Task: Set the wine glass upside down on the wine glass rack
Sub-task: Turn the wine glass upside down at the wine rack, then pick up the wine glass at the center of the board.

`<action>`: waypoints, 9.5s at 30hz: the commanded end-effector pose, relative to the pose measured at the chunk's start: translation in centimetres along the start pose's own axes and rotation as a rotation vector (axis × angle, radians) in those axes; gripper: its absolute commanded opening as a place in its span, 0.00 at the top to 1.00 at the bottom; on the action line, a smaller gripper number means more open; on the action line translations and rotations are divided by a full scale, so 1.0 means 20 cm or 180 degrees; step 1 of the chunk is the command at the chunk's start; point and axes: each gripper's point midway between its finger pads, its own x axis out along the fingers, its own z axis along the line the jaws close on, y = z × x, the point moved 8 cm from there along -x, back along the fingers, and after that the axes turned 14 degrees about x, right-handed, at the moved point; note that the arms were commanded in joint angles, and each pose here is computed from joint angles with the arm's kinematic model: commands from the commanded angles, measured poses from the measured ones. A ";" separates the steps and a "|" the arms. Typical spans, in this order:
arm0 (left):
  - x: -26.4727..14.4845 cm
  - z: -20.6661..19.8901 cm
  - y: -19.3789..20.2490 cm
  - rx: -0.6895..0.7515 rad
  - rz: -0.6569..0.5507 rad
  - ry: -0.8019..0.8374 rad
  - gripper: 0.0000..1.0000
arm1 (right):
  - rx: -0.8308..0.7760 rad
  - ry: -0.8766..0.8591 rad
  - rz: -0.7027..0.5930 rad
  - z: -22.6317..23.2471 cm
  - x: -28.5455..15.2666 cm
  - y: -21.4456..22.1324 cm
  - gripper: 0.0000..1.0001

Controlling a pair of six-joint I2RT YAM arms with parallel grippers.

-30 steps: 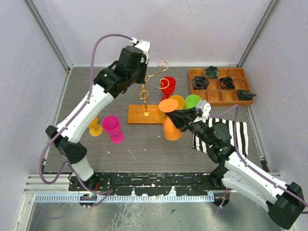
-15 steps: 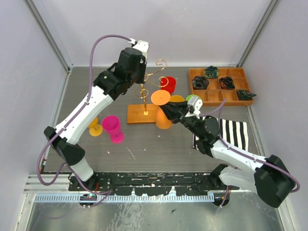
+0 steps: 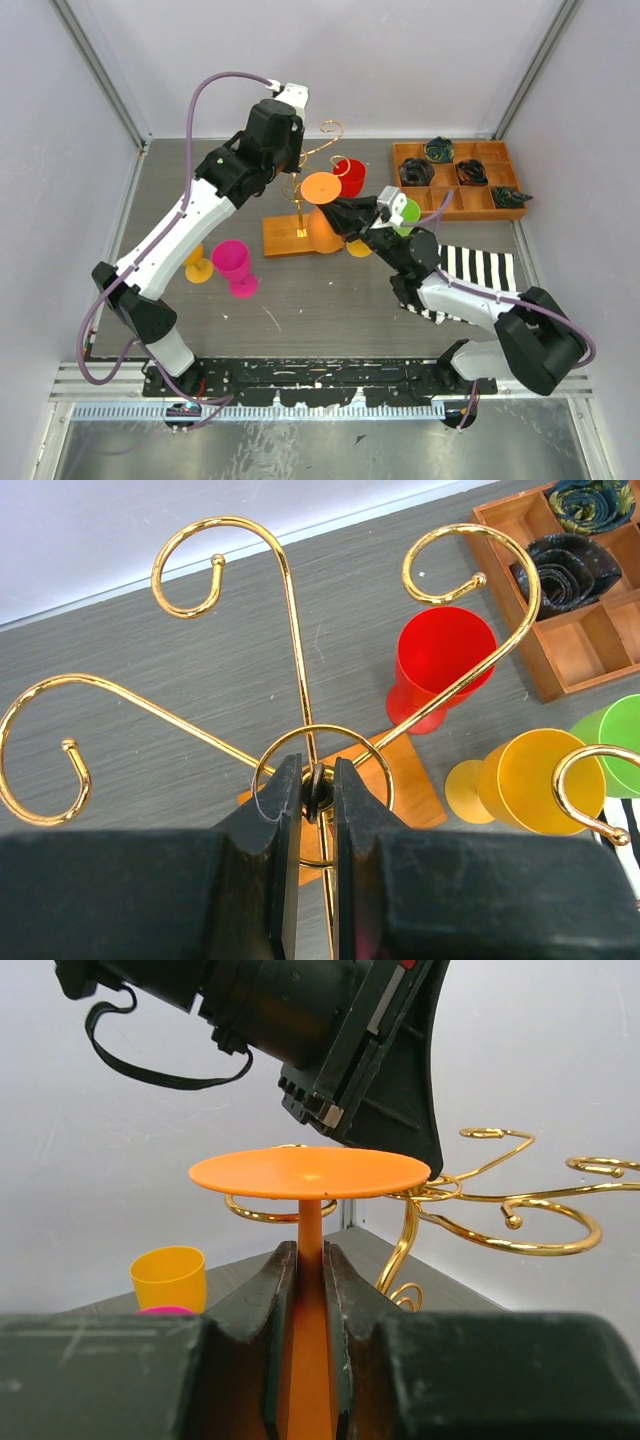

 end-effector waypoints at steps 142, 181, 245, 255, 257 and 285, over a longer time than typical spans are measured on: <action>-0.12 0.11 -0.02 -0.0607 -0.0226 0.0761 0.38 | 0.0242 0.0954 0.0689 0.12 -0.54 -0.02 0.36; -1.11 0.39 0.61 -0.1133 -0.0005 -0.0203 0.23 | 0.1906 0.2845 0.2218 0.22 -0.83 0.06 0.00; -1.08 0.37 1.02 -0.1186 0.0224 -0.0599 0.25 | 0.2045 0.1928 0.1548 0.19 -0.77 0.34 0.13; -1.11 0.38 1.08 -0.1114 0.0178 -0.0671 0.21 | 0.1496 0.1374 0.1270 0.28 -0.52 0.60 0.12; -1.11 0.38 1.08 -0.1115 0.0142 -0.0661 0.21 | 0.1398 0.1255 0.1220 0.30 -0.45 0.65 0.12; -1.13 0.41 1.11 -0.1164 0.0060 -0.0844 0.19 | 0.0521 0.0355 0.0773 0.43 -0.03 1.31 0.20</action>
